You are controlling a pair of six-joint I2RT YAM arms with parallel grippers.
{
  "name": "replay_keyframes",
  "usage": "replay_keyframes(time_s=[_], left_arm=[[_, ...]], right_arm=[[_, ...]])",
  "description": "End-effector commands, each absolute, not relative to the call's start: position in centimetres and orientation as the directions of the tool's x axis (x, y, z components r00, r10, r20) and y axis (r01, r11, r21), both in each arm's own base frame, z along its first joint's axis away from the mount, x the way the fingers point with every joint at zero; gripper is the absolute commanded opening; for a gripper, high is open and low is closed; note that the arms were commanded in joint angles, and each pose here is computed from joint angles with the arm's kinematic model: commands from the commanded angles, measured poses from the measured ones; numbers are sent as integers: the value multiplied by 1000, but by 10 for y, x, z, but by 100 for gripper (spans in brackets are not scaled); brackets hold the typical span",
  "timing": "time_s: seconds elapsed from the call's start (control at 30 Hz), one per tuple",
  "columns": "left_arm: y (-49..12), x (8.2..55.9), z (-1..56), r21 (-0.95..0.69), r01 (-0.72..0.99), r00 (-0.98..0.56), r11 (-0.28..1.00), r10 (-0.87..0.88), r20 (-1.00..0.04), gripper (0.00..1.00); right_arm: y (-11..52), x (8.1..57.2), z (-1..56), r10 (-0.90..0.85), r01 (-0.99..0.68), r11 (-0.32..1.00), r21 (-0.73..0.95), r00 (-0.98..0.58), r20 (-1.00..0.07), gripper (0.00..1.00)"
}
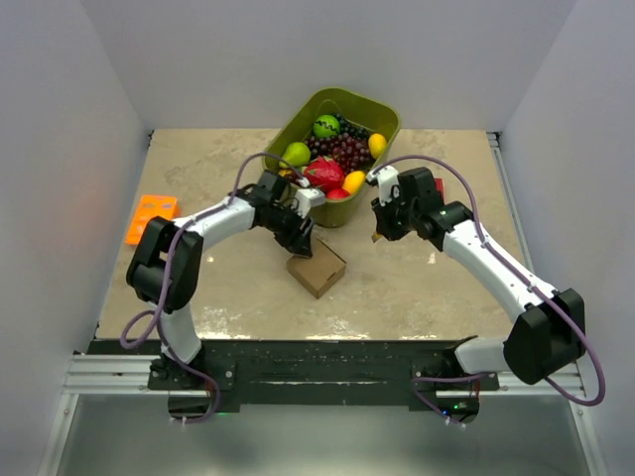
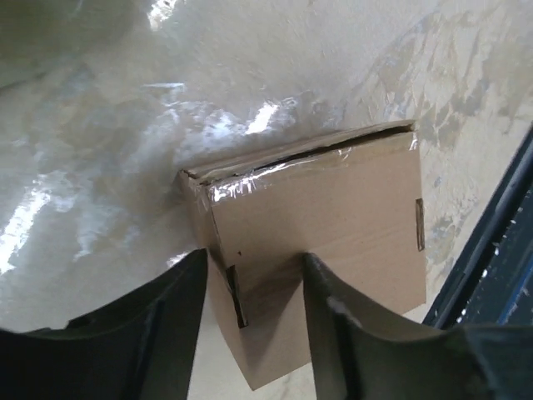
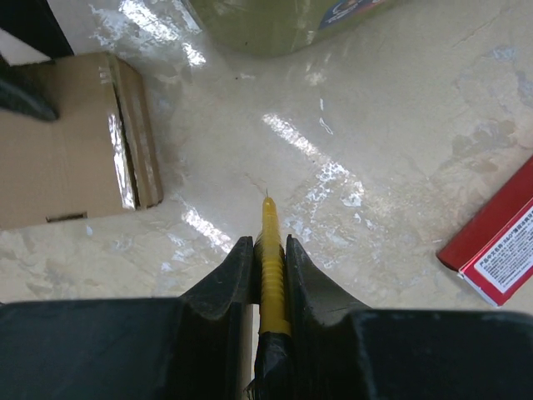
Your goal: Unpack the express box
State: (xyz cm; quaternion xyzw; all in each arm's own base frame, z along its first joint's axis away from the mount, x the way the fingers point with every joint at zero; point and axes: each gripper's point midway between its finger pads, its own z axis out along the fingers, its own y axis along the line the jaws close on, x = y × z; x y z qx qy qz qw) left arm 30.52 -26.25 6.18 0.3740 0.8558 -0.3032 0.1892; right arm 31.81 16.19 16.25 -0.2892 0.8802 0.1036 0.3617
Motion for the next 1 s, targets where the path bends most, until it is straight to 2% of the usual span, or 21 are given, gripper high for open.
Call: replay_keyframes(time_s=[0.0, 0.03, 0.1, 0.13, 0.23, 0.37, 0.57, 0.83, 0.9, 0.97], left_arm=[[-222, 316, 38, -525, 691, -723, 497, 475, -501, 47], [-230, 313, 54, -605, 696, -715, 386, 452, -534, 46], [-222, 318, 43, -672, 647, -756, 360, 421, -501, 34], [-225, 320, 50, -689, 659, -741, 301, 414, -528, 31], [-224, 314, 44, -747, 626, -755, 224, 413, -509, 20], [-213, 306, 23, -804, 549, -806, 227, 398, -438, 10], [-187, 319, 10, -825, 499, -853, 265, 320, -413, 4], [-158, 335, 4, -841, 445, -891, 307, 243, -383, 4], [-156, 333, 10, -841, 447, -890, 305, 247, -384, 11], [-154, 334, 23, -811, 508, -857, 291, 271, -439, 27]], right_arm=[[165, 322, 181, -402, -591, 807, -10, -536, -743, 0], [165, 323, 181, -396, -588, 809, -6, -537, -745, 0], [164, 325, 180, -384, -581, 814, 6, -547, -744, 0], [164, 325, 179, -384, -581, 813, 10, -550, -741, 0], [164, 328, 179, -385, -580, 814, 13, -556, -737, 0], [164, 331, 181, -394, -583, 812, 4, -554, -733, 0], [163, 334, 182, -395, -579, 815, -2, -553, -734, 0], [161, 338, 182, -405, -579, 815, -18, -548, -731, 0], [159, 337, 180, -411, -579, 815, -23, -550, -727, 0], [159, 336, 180, -413, -581, 814, -25, -547, -728, 0]])
